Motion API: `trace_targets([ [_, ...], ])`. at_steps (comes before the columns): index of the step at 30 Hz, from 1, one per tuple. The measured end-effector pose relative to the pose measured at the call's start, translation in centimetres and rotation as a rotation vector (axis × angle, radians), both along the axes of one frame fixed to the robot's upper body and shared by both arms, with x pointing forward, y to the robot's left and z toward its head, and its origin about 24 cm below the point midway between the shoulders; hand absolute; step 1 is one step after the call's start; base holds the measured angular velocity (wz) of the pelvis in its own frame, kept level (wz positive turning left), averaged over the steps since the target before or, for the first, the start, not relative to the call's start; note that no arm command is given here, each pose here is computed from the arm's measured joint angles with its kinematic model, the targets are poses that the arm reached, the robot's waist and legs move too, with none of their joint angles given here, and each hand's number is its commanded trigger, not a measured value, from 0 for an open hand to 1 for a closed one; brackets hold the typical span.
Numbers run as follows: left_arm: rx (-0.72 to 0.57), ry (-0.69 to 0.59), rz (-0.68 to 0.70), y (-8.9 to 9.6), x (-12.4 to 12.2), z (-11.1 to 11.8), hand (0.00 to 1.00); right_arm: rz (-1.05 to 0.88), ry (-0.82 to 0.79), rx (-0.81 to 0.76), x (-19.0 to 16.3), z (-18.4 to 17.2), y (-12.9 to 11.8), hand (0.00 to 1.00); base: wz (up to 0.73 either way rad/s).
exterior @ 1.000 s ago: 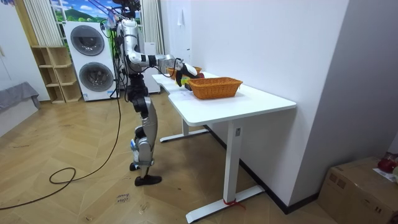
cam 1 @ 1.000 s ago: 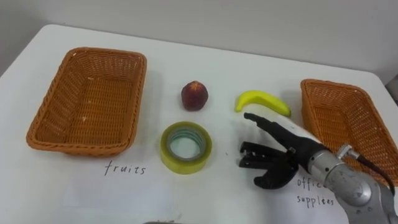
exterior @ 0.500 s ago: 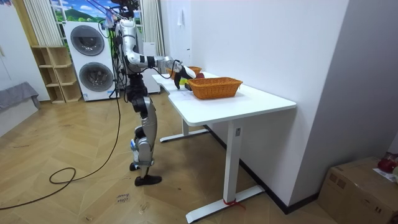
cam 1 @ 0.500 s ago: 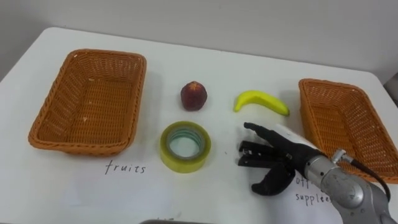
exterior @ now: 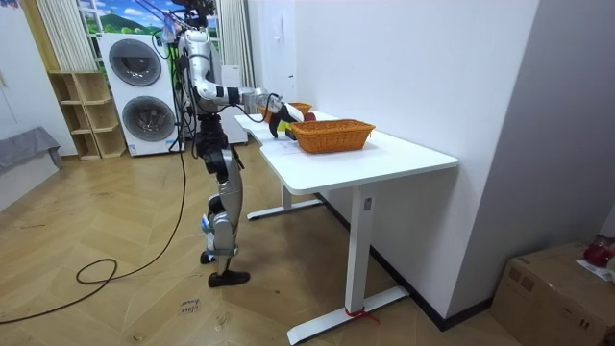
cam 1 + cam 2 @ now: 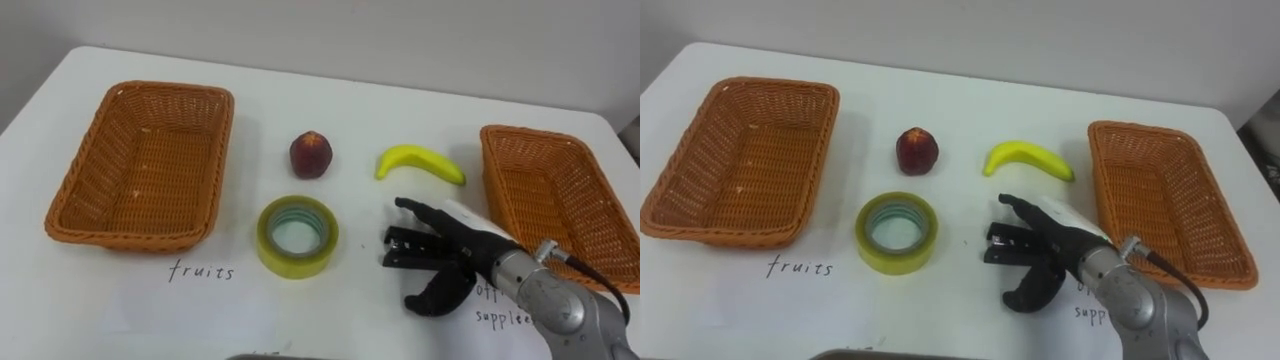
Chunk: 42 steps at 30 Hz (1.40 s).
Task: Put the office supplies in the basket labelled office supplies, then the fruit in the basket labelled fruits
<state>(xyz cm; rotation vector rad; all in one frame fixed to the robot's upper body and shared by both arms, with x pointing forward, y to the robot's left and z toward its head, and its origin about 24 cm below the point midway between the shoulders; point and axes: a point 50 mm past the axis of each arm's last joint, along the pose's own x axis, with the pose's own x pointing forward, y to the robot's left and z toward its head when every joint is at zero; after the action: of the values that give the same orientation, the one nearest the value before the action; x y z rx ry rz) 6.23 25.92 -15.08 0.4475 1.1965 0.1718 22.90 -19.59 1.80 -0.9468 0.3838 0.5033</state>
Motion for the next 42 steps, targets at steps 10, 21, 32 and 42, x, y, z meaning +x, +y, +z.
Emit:
trace_targets([
  [10, 0.001, -0.022, -0.003, -0.03, 0.43, 0.18, 0.00, -0.011, 0.020, 0.001, -0.05, -0.09, -0.09, 0.00, 0.00],
  [21, -0.002, 0.008, 0.017, -0.02, 0.21, 0.06, 0.00, -0.010, 0.075, -0.001, 0.13, -0.13, -0.14, 0.00, 0.00],
  [32, -0.014, 0.012, 0.012, -0.11, 0.29, 0.03, 0.00, -0.013, 0.090, -0.026, 0.09, -0.33, -0.17, 0.00, 0.00],
  [42, -0.006, 0.011, 0.012, 0.04, 0.33, 0.09, 0.00, -0.010, 0.096, -0.039, 0.36, -0.43, -0.04, 0.23, 0.00],
])
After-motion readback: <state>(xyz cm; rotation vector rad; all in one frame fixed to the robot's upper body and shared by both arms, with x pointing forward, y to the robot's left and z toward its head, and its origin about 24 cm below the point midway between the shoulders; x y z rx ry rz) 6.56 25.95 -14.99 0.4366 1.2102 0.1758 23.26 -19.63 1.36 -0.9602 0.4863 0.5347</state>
